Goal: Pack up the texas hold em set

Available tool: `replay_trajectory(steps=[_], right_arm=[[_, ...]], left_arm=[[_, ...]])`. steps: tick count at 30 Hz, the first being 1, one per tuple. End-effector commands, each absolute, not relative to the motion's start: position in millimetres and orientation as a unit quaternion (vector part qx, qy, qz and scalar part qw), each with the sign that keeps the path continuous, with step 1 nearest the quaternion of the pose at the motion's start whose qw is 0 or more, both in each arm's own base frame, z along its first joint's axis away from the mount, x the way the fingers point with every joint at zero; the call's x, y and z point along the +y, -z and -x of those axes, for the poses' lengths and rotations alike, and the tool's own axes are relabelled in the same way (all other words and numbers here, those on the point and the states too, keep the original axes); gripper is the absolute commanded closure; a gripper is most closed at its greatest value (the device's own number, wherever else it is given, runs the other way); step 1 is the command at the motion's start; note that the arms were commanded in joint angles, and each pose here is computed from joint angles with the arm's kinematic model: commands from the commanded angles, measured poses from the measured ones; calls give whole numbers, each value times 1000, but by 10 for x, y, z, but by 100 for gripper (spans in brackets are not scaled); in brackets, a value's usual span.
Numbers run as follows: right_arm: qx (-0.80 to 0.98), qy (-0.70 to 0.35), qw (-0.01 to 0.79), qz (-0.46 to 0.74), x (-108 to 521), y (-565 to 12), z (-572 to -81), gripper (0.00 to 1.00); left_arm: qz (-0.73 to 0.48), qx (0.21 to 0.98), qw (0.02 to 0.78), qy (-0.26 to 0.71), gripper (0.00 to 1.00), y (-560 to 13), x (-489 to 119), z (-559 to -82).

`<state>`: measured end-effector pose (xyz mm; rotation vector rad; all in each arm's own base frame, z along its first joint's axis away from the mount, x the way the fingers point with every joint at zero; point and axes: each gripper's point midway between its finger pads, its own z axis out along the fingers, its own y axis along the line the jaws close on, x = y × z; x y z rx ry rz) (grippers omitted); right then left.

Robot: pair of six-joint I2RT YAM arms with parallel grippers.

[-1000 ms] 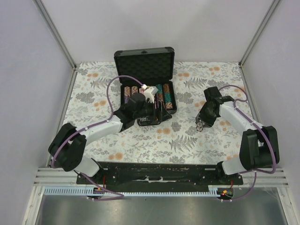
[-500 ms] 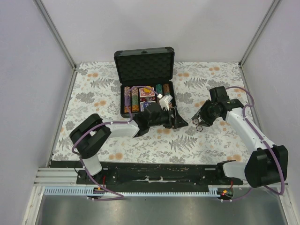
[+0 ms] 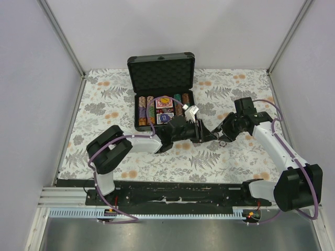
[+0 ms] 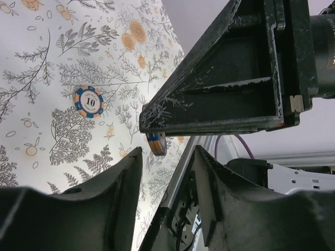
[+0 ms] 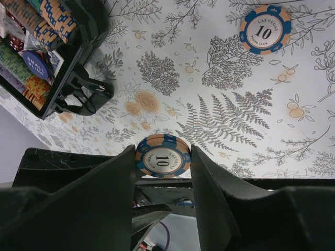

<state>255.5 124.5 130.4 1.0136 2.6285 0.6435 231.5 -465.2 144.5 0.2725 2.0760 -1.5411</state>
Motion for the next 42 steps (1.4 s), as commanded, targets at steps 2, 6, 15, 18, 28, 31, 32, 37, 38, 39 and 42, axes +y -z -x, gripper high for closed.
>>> replay_trajectory(steps=[2,6,15,18,28,31,32,37,38,39,42], right_arm=[[893,-253,138,-346,1313,-1415,-2595,65],[893,-249,137,-348,1299,-1366,-2574,65],[892,-252,135,-351,1311,-1312,-2564,65],[894,-242,152,-345,1262,-1316,-2592,59],[903,-185,242,-302,977,-1658,-2726,14],[897,-170,268,-308,865,-1780,-2694,14],[895,-163,277,-310,820,-1817,-2673,14],[890,-133,300,-316,647,-1881,-2555,13],[890,-132,302,-316,634,-1881,-2536,13],[889,-132,303,-317,628,-1872,-2523,13],[891,-130,299,-317,618,-1833,-2475,13]], left_arm=[[-84,754,285,587,53,-1641,-4788,-2424],[-105,762,290,569,61,-1655,-4828,-2410],[-113,774,284,554,98,-1603,-4857,-2417],[-119,774,285,553,98,-1616,-4858,-2412],[-263,796,315,446,98,-1472,-4656,-2388],[-332,811,338,345,98,-1331,-4383,-2516],[-353,811,347,311,98,-1320,-4279,-2584],[-434,799,359,213,98,-1334,-3856,-2836],[-436,800,359,202,98,-1345,-3758,-2927],[-433,801,362,197,98,-1374,-3693,-3004],[-438,799,363,194,98,-1451,-3485,-3219]])
